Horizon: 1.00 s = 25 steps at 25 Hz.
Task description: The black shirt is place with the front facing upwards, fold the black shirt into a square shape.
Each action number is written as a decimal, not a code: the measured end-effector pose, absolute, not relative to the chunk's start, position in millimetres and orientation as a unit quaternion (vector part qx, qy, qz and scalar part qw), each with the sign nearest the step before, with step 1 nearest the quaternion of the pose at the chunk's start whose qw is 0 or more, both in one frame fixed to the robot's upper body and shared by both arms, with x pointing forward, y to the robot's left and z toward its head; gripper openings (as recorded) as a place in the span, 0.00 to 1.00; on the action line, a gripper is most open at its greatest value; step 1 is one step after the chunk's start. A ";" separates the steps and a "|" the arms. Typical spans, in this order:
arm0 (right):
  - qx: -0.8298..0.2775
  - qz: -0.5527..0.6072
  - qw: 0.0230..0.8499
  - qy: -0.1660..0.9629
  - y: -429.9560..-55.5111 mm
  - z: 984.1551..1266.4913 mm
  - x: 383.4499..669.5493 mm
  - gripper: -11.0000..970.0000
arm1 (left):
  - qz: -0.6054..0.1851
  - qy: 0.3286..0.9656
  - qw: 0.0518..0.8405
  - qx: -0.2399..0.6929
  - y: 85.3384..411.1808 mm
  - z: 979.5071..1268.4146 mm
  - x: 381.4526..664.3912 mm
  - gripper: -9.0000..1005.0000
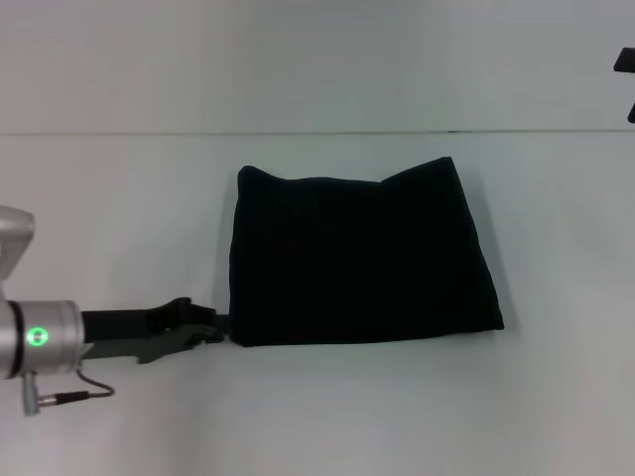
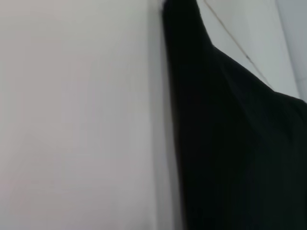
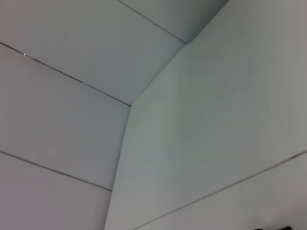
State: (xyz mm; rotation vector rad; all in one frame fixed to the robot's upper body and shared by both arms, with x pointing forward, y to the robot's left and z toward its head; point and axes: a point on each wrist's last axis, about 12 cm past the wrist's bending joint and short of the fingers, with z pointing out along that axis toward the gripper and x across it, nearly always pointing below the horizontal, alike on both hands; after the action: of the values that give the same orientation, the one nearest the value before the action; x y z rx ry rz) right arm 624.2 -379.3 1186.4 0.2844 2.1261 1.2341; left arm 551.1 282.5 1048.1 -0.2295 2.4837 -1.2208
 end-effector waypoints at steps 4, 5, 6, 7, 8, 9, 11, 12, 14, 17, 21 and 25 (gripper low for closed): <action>0.083 0.462 0.335 0.817 -379.2 1185.5 622.0 0.97 | -0.418 0.881 0.209 -0.074 314.3 1063.1 548.7 0.21; 0.067 0.460 0.339 0.818 -378.5 1184.9 620.4 0.97 | -0.418 0.879 0.220 -0.070 322.4 1068.0 547.7 0.26; 0.039 0.456 0.345 0.819 -377.0 1183.9 617.8 0.97 | -0.421 0.874 0.238 -0.055 332.1 1075.6 545.4 0.30; 0.008 0.452 0.352 0.820 -374.6 1182.0 614.8 0.97 | -0.426 0.868 0.252 -0.035 335.8 1081.4 544.2 0.34; -0.029 0.445 0.361 0.819 -372.0 1179.2 611.2 0.97 | -0.433 0.860 0.271 -0.004 338.7 1088.0 542.6 0.36; -0.060 0.438 0.368 0.818 -369.6 1175.9 607.9 0.97 | -0.435 0.850 0.292 0.043 337.9 1093.4 542.0 0.39; -0.137 0.412 0.389 0.813 -362.4 1163.0 598.3 0.97 | -0.433 0.832 0.323 0.127 330.5 1100.5 544.4 0.43; -0.165 0.398 0.399 0.809 -360.0 1156.6 594.2 0.97 | -0.426 0.826 0.333 0.159 325.3 1101.4 546.8 0.45; -0.213 0.372 0.423 0.798 -353.9 1143.1 586.3 0.97 | -0.414 0.817 0.343 0.208 313.4 1102.9 553.5 0.49; -0.257 0.346 0.452 0.781 -340.8 1122.6 575.6 0.97 | -0.397 0.807 0.353 0.259 296.4 1106.9 565.6 0.56; -0.294 0.336 0.455 0.770 -317.7 1103.9 569.0 0.97 | -0.373 0.798 0.354 0.315 272.7 1113.7 582.0 0.70; -0.317 0.340 0.445 0.765 -299.4 1095.8 567.5 0.97 | -0.365 0.793 0.351 0.340 260.6 1117.6 588.6 0.84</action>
State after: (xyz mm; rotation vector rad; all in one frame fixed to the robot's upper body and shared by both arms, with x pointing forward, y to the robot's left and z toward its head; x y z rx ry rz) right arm 567.5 -299.4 1095.8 -0.7844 1.8964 0.8429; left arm 588.6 260.6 1117.6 0.8793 2.0523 -0.9453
